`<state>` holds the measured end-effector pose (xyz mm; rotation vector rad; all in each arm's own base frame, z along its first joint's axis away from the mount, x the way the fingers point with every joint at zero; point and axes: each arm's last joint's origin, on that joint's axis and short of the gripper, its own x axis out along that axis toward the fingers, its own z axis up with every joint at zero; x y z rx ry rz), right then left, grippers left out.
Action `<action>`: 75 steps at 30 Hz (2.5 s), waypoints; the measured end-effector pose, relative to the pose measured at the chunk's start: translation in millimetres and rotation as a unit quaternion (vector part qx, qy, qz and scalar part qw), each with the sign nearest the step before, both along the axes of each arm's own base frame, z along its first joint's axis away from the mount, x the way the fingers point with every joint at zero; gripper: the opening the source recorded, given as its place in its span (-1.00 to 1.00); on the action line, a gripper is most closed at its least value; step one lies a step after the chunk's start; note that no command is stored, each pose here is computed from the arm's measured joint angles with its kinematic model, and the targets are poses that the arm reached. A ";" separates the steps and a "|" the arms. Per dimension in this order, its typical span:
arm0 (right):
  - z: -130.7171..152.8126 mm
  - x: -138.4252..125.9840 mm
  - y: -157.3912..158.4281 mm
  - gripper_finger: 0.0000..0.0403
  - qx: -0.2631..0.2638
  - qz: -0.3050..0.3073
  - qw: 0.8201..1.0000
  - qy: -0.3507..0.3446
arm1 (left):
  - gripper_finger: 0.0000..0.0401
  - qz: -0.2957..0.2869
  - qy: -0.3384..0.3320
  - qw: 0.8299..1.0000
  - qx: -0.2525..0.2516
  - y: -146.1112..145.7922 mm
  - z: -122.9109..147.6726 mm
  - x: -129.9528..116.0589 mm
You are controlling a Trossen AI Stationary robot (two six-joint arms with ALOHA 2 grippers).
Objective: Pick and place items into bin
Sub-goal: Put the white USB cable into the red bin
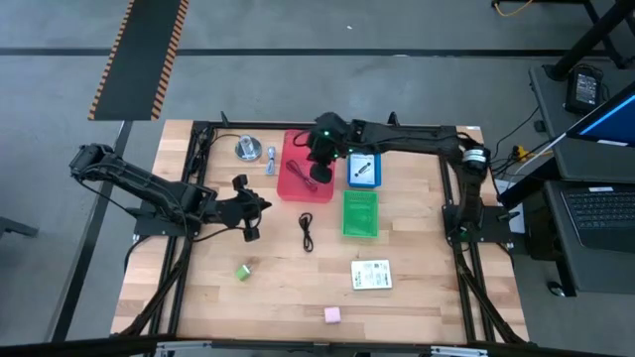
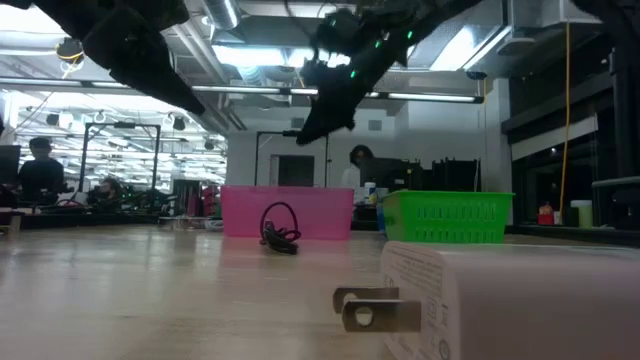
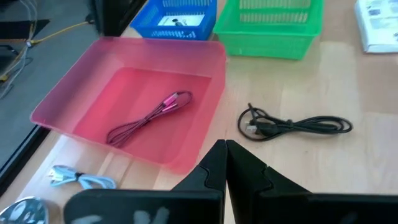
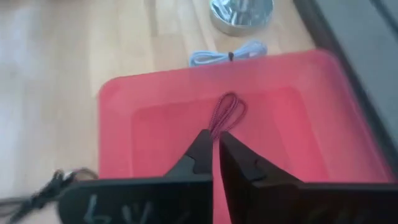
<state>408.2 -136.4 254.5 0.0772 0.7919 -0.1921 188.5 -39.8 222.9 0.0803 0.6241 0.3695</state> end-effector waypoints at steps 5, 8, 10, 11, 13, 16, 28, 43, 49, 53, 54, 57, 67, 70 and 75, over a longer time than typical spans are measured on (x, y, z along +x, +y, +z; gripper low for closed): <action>34.1 -16.6 17.4 -0.98 -0.043 0.027 0.999 -0.003 | -0.99 0.016 0.003 1.000 -0.004 0.8 -1.3 -1.4; 48.3 -24.1 23.4 -0.99 -0.056 0.040 0.998 -0.012 | -0.99 0.019 0.002 1.000 -0.007 0.9 -1.5 -1.6; 51.9 -27.5 27.4 -0.99 -0.057 0.043 0.997 -0.015 | -0.99 0.020 0.002 1.000 -0.008 0.9 -1.6 -1.7; 50.6 -30.3 29.1 -0.99 -0.058 0.044 0.997 -0.016 | -0.99 0.021 0.002 1.000 -0.009 1.0 -1.7 -1.8; 40.8 -35.4 32.8 -0.99 -0.054 0.044 0.997 -0.013 | -0.99 0.021 0.002 1.000 -0.009 1.0 -1.7 -1.8; 18.3 -46.7 40.8 -1.00 -0.041 0.037 0.998 -0.017 | -0.99 0.025 0.002 1.000 -0.006 1.3 -1.7 -2.0; -1.8 -104.1 99.6 -1.00 -0.044 0.076 0.981 -0.174 | -0.99 0.024 0.006 1.000 0.014 1.9 -1.5 -2.0; -51.6 -134.1 146.3 -1.00 -0.023 0.135 0.947 -0.292 | -0.99 0.032 0.002 0.999 0.017 2.3 -1.2 -2.1; -61.2 -132.7 160.5 -1.00 -0.008 0.155 0.943 -0.293 | -0.99 0.071 -0.012 0.996 0.051 4.9 0.6 -2.5; -67.3 -131.1 167.0 -1.00 -0.009 0.157 0.946 -0.283 | -0.99 0.103 -0.022 0.993 0.060 8.7 1.4 -2.5; -68.2 -130.6 168.3 -1.00 -0.011 0.155 0.947 -0.282 | -0.97 0.108 -0.023 0.992 0.059 10.1 1.3 -2.3; -72.6 -129.8 170.8 -1.00 -0.016 0.149 0.950 -0.273 | -0.88 0.122 -0.022 0.991 0.059 15.2 1.4 -1.6; -74.5 -129.3 171.6 -1.00 -0.020 0.146 0.952 -0.269 | -0.30 0.160 -0.018 0.985 0.059 30.1 1.1 -0.3; -75.7 -129.7 171.6 -1.00 -0.020 0.147 0.953 -0.263 | -0.13 0.165 -0.017 0.984 0.059 32.5 1.1 -0.2; -76.1 -129.8 171.5 -1.00 -0.020 0.147 0.954 -0.261 | 0.02 0.176 -0.025 0.983 0.046 33.9 1.0 -0.1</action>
